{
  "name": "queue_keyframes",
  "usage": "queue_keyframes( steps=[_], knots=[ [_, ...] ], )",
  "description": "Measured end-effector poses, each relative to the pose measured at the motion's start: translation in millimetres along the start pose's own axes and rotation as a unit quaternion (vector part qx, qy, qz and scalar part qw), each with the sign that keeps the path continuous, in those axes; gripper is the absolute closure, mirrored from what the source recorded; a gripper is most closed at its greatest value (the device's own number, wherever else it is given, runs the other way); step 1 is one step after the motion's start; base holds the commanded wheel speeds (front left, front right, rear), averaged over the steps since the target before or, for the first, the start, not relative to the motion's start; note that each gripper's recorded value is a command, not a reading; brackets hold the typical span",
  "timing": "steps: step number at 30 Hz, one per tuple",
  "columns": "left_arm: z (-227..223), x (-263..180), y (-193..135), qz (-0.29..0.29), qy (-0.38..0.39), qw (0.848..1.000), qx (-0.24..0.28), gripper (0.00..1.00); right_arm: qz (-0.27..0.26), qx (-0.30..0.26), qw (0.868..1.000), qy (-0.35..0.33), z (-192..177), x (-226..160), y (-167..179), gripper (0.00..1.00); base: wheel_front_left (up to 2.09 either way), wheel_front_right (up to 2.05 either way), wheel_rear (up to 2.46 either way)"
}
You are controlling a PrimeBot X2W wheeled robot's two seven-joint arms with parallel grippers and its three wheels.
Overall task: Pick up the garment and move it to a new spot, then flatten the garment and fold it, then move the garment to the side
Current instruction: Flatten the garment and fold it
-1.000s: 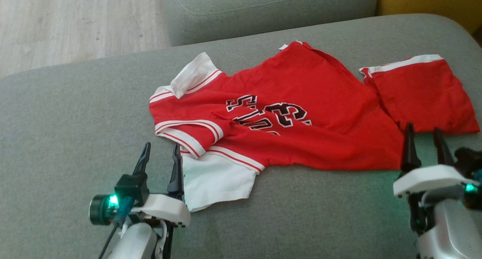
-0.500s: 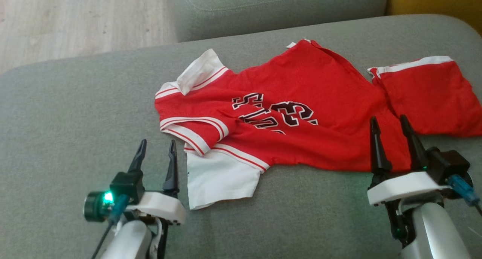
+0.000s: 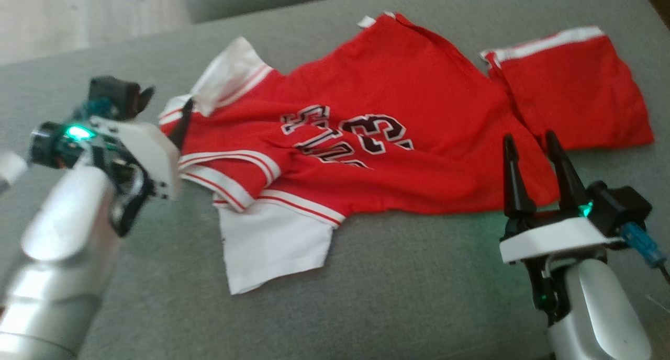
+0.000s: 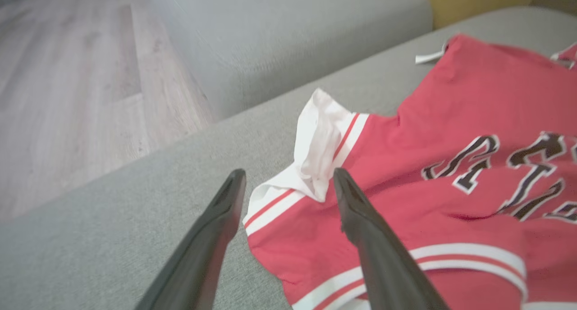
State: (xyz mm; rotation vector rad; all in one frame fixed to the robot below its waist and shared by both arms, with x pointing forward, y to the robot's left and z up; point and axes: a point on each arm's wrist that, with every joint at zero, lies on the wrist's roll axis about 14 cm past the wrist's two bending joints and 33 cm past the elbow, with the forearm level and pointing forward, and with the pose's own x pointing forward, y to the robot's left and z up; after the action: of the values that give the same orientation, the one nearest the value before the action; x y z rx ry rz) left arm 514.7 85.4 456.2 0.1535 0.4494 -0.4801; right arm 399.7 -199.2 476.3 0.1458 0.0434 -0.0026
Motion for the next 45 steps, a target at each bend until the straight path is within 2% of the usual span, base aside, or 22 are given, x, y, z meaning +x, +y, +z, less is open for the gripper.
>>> queue_keyframes(
  steps=[2,5,11,16,17,18,20,23,27,31,37,38,39,40,45],
  knots=[
    [-30.0,15.3,9.5,-0.006,0.090,0.996,-0.001,0.00,-0.009,0.005,1.000,0.002,-3.2,2.3,-5.9,0.00,0.00,0.00,0.00],
    [-58.9,25.8,14.6,-0.010,0.165,0.986,-0.011,0.00,-0.019,0.005,1.000,0.009,-9.2,2.9,-13.0,0.00,0.00,0.00,0.00],
    [-76.5,41.8,18.9,-0.019,0.206,0.978,0.001,0.00,-0.038,0.003,0.999,0.018,-17.3,0.9,-26.1,0.00,0.00,0.00,0.00],
    [-80.7,51.6,15.5,-0.032,0.229,0.973,-0.012,0.01,-0.049,0.000,0.998,0.025,-22.8,-2.6,-33.8,0.00,0.00,0.00,0.00],
    [-81.0,52.2,14.4,-0.035,0.234,0.972,-0.013,0.86,-0.050,0.000,0.998,0.026,-23.3,-3.1,-34.6,0.00,0.00,0.00,0.00],
    [-79.9,53.2,13.4,-0.039,0.234,0.971,-0.012,1.00,-0.051,0.000,0.998,0.027,-24.1,-3.4,-35.2,0.00,0.00,0.00,0.00],
    [-75.7,56.6,12.8,-0.043,0.223,0.974,-0.008,1.00,-0.054,0.003,0.998,0.028,-25.4,-3.8,-36.8,0.00,0.00,0.00,0.00],
    [-58.9,66.9,25.7,-0.023,0.162,0.986,0.013,1.00,-0.055,0.001,0.998,0.029,-25.4,-0.7,-38.3,0.00,0.00,0.00,0.00],
    [-0.2,84.2,52.7,0.028,0.049,0.997,0.050,1.00,-0.052,-0.002,0.998,0.020,-21.1,6.3,-38.3,0.00,0.00,0.00,0.00],
    [56.4,94.4,69.4,0.063,-0.034,0.994,0.076,1.00,-0.052,0.000,0.998,0.028,-26.6,5.8,-37.4,0.00,0.00,0.00,0.00],
    [80.0,105.7,83.9,0.088,-0.064,0.988,0.112,1.00,-0.050,-0.001,0.998,0.031,-28.2,9.8,-37.7,0.00,0.00,0.00,0.00],
    [84.3,107.2,86.6,0.095,-0.070,0.986,0.119,0.89,-0.049,-0.002,0.998,0.032,-28.5,10.9,-37.6,0.00,0.00,0.00,0.00],
    [90.2,108.1,89.7,0.102,-0.079,0.983,0.127,0.13,-0.049,-0.002,0.998,0.032,-28.9,12.1,-37.4,0.00,0.00,0.00,0.00],
    [97.4,108.5,93.0,0.111,-0.092,0.981,0.133,0.00,-0.047,-0.002,0.998,0.033,-29.5,13.4,-36.8,0.00,0.00,0.00,0.00],
    [122.9,104.8,102.6,0.144,-0.144,0.969,0.140,0.00,-0.039,0.000,0.999,0.039,-35.1,17.9,-31.2,0.00,0.00,0.00,0.00]
  ],
)
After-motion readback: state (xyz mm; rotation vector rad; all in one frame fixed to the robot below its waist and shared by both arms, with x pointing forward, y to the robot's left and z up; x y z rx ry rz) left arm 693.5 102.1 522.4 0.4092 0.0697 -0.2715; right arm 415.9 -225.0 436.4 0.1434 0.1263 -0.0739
